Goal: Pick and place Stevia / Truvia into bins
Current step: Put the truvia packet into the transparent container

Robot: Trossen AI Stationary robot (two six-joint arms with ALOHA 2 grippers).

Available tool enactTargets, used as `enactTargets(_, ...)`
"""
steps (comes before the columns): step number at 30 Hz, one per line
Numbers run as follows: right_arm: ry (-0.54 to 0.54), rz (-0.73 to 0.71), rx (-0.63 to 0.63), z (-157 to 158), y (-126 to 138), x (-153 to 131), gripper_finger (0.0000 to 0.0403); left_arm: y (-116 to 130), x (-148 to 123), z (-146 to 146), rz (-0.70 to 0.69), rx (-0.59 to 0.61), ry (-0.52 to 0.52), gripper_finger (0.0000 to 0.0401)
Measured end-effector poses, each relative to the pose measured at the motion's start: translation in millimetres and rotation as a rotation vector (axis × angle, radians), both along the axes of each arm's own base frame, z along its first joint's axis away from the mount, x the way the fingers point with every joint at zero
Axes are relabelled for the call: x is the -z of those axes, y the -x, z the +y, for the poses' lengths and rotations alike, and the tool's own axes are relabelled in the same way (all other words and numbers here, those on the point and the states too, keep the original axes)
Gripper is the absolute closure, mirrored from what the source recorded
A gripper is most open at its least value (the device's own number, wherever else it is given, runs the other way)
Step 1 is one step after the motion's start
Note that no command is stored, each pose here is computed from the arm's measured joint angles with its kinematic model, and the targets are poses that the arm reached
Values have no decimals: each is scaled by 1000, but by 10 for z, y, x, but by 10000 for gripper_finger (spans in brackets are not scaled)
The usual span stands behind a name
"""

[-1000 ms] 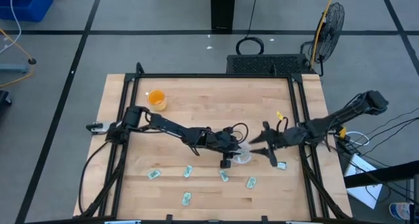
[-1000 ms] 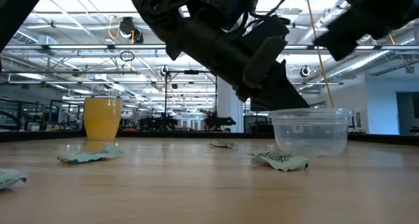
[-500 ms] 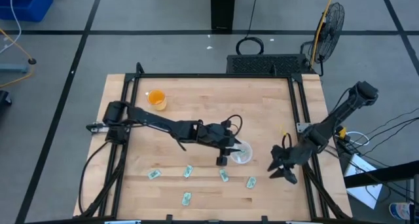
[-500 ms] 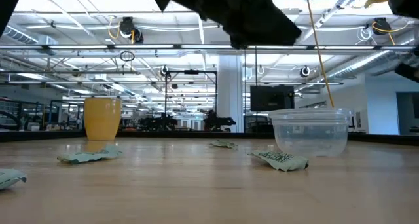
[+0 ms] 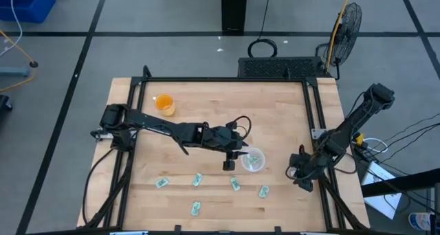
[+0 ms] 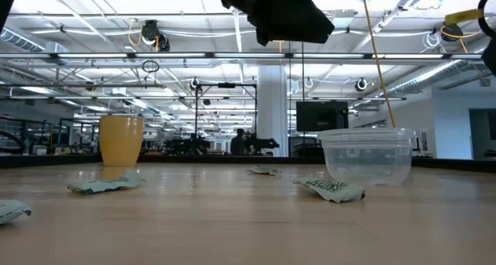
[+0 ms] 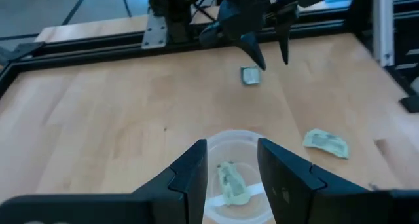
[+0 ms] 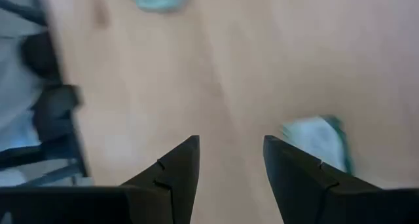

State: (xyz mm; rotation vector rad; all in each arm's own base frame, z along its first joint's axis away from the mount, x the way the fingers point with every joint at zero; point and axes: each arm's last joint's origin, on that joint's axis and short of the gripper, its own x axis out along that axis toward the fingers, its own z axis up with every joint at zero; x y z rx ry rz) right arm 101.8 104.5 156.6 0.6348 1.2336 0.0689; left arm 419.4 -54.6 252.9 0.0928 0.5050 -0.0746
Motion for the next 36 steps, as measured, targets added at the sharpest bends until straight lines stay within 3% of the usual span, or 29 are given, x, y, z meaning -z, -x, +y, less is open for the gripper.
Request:
enactTargets(13, 208, 111, -120, 73, -42, 272, 254, 22, 39, 19, 44, -35, -22, 261)
enactTargets(20, 252, 133, -119, 62, -39, 322, 301, 21, 39, 20, 44, -33, -27, 261)
enactTargets(29, 273, 138, -114, 46, -29, 331, 394, 24, 44, 22, 49, -38, -29, 261)
enactTargets(33, 282, 121, -70, 45, -40, 330, 398, 137, -47, 71, 87, -162, -62, 261)
enactTargets(36, 274, 95, -66, 61, -55, 325, 401, 357, -277, 130, 122, -274, -115, 261)
